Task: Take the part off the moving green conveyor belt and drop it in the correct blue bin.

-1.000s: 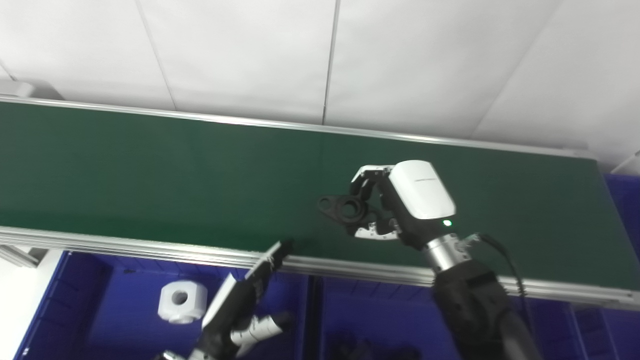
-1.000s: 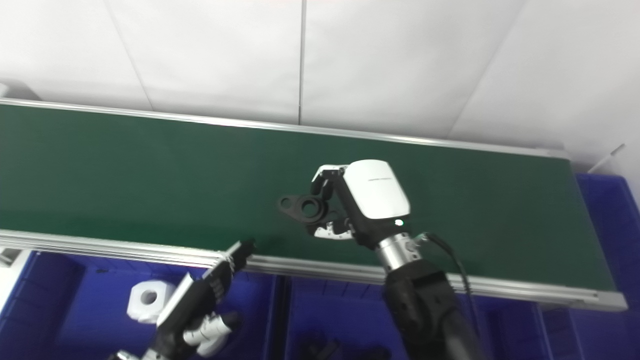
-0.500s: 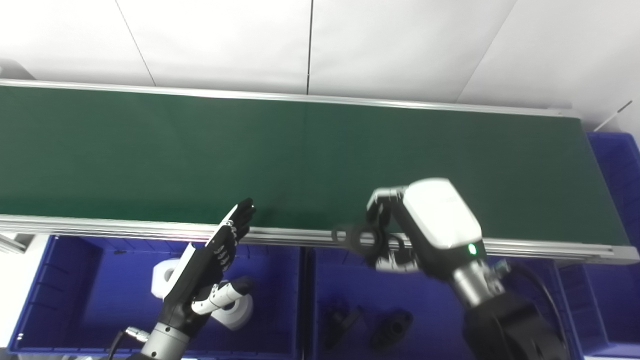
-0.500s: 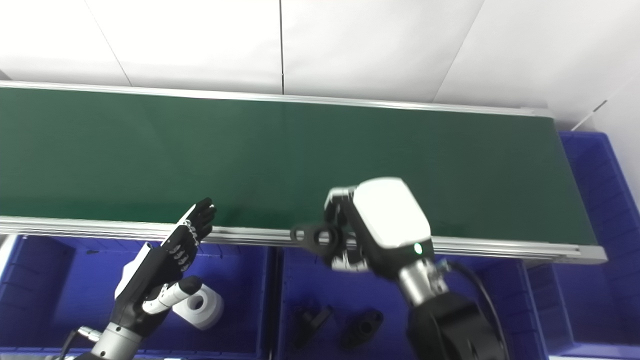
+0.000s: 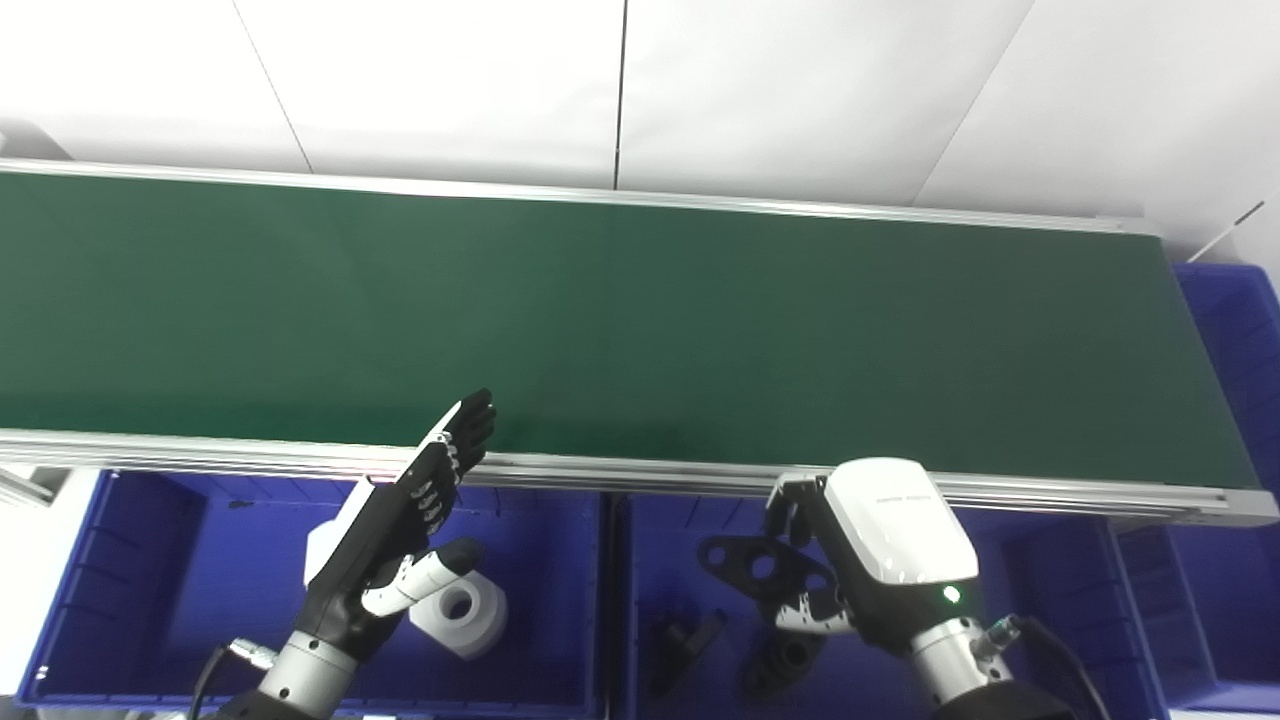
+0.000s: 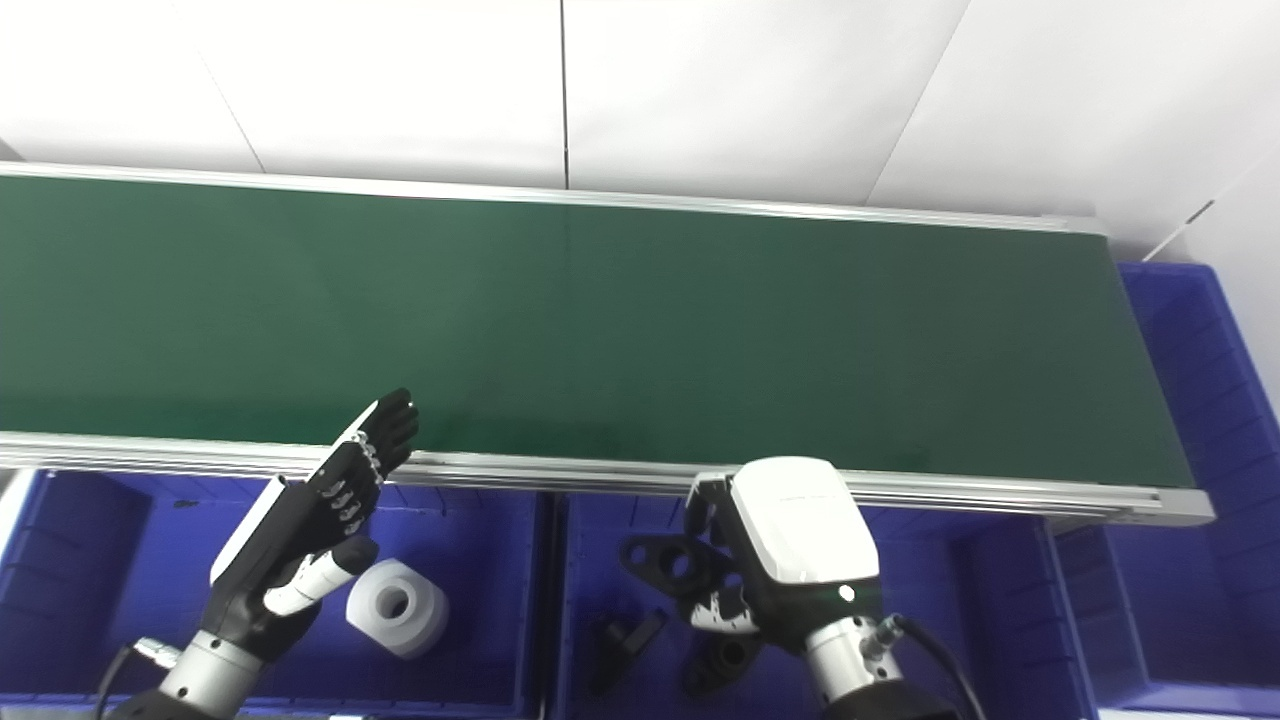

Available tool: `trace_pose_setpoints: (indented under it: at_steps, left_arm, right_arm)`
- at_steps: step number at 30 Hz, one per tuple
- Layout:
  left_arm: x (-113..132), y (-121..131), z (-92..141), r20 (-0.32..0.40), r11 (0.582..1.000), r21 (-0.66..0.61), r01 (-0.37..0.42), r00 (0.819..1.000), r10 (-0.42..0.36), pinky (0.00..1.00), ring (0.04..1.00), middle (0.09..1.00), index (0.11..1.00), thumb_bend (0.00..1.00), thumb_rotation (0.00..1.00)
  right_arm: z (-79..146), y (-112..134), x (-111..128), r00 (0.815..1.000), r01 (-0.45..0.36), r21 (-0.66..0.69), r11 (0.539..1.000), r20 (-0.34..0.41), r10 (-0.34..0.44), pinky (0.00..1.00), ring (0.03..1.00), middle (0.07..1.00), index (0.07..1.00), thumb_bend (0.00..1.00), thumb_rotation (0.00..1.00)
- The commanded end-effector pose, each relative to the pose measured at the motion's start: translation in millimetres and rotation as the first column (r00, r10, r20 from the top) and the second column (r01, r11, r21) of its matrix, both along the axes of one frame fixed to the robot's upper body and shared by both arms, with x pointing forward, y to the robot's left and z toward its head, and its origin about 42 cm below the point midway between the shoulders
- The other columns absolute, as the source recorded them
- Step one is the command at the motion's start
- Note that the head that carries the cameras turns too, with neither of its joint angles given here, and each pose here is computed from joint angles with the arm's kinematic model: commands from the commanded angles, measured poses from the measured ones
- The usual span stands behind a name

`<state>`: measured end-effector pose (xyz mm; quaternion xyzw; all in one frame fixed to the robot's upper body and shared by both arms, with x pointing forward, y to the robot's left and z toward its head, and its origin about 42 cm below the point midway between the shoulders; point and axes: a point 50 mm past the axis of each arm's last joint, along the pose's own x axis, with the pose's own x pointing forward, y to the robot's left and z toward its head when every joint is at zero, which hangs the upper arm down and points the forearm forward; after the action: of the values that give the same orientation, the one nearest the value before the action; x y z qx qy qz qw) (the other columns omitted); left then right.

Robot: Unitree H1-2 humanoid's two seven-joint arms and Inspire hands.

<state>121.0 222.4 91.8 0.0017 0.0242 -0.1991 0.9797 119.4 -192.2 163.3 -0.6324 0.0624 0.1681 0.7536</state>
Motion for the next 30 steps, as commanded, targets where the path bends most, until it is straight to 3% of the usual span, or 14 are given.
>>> trace_pose_setpoints:
  at_steps: [1,2,3,5,6,11,16,24,29,30]
  left_arm:
    - [4.1,0.6,9.0,0.048,1.0,-0.009,0.015,0.999,-0.015,1.0,0.986,0.979,0.959,0.75,0.67]
    - [4.2,0.7,9.0,0.048,1.0,-0.008,0.017,0.999,-0.017,1.0,0.988,0.981,0.961,0.74,0.68]
    - [4.1,0.7,9.4,0.044,1.0,-0.011,0.018,0.999,-0.017,1.0,0.991,0.982,0.961,0.75,0.67]
    - [4.0,0.7,9.9,0.039,1.0,-0.015,0.012,0.999,-0.011,1.0,0.992,0.983,0.961,0.75,0.66]
    - [4.0,0.7,9.9,0.038,1.0,-0.015,0.008,0.999,-0.007,1.0,0.983,0.974,0.953,0.75,0.66]
    - [4.1,-0.1,9.6,0.041,1.0,-0.015,0.007,0.999,-0.007,1.0,0.981,0.969,0.957,0.75,0.66]
    - [3.3,-1.0,9.9,0.046,1.0,-0.011,0.011,0.999,-0.01,0.99,0.973,0.964,0.96,0.72,0.66]
    - [2.8,-1.6,9.5,0.033,1.0,-0.005,0.014,0.999,-0.014,0.98,0.973,0.962,0.955,0.74,0.66]
    - [2.3,-1.7,8.6,0.034,1.0,0.001,0.018,0.999,-0.018,0.99,0.978,0.966,0.953,0.73,0.65]
    - [1.8,-2.3,8.5,0.034,1.0,0.001,0.018,0.999,-0.018,0.98,0.978,0.964,0.952,0.72,0.65]
  right_arm:
    - [5.9,1.2,1.2,1.0,0.017,-0.055,0.998,0.009,-0.017,0.27,0.348,0.459,0.51,0.52,0.01]
    - [5.8,1.1,1.5,1.0,0.025,-0.073,0.997,-0.001,-0.025,0.34,0.411,0.457,0.521,0.52,0.01]
    - [5.4,1.1,1.8,0.999,0.032,-0.1,0.994,0.0,-0.032,0.38,0.452,0.517,0.579,0.67,0.2]
    - [4.8,1.8,2.2,0.999,0.042,-0.129,0.991,0.004,-0.041,0.4,0.467,0.555,0.614,0.77,0.32]
    - [4.6,2.2,2.4,0.999,0.046,-0.137,0.99,0.004,-0.045,0.46,0.523,0.608,0.644,0.84,0.4]
    - [3.1,3.4,2.9,0.998,0.044,-0.177,0.983,-0.028,-0.05,0.68,0.689,0.746,0.719,0.98,0.57]
    - [2.9,2.6,2.9,0.999,0.042,-0.158,0.987,-0.021,-0.046,0.72,0.719,0.766,0.731,1.0,0.6]
    - [4.1,3.1,3.9,0.999,0.04,-0.134,0.99,-0.03,-0.045,0.72,0.715,0.758,0.722,1.0,0.61]
    - [8.8,7.9,3.6,0.998,0.052,-0.054,0.997,-0.03,-0.053,0.67,0.698,0.751,0.713,1.0,0.59]
    - [10.6,10.4,2.5,0.999,0.049,0.013,0.999,-0.02,-0.049,0.63,0.682,0.739,0.71,1.0,0.65]
